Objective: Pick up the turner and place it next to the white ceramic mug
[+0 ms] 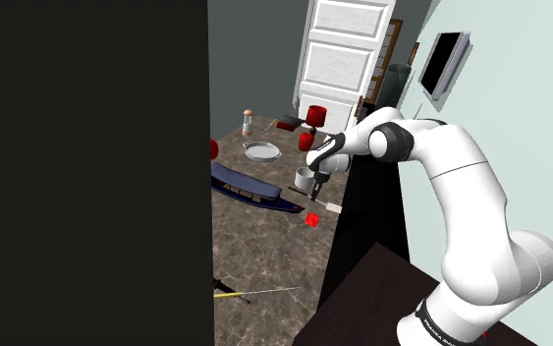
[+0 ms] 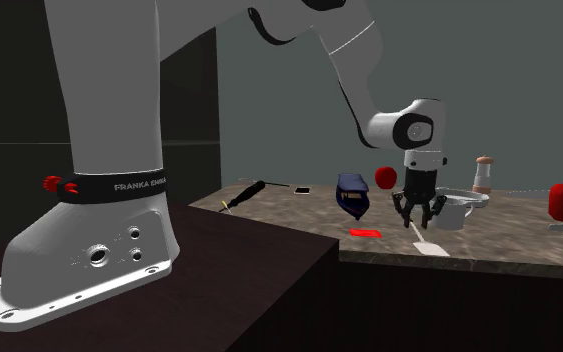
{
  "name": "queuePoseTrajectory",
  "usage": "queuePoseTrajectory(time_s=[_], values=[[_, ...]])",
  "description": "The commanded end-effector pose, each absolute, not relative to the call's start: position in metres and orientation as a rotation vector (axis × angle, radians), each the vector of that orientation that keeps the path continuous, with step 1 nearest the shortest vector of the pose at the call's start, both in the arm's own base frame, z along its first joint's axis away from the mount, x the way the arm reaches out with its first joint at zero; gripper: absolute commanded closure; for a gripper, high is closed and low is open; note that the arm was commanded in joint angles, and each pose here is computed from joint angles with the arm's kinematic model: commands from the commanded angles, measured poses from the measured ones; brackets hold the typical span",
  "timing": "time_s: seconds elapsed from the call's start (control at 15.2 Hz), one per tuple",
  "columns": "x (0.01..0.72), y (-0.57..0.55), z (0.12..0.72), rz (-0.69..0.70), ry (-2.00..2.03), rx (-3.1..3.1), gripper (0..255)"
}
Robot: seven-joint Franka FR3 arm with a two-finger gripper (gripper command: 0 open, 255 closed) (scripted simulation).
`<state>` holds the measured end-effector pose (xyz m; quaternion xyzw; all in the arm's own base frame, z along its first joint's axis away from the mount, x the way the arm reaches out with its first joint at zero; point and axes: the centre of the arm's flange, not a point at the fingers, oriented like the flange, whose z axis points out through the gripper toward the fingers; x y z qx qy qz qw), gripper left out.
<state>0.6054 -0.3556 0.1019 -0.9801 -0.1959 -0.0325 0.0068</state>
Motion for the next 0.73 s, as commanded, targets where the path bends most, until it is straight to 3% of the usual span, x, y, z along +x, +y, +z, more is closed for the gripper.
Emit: queuePoseTrajectory(time_s=[0.0,0.26,0.66], values=[[0.605,-0.356,0.102,-0.102,-0.613,-3.066,0],[0.605,-0.356,0.102,-0.102,-0.613,-3.066,0],[0.602,-0.357,0.152,-0.102,-0.613,-3.066,0]])
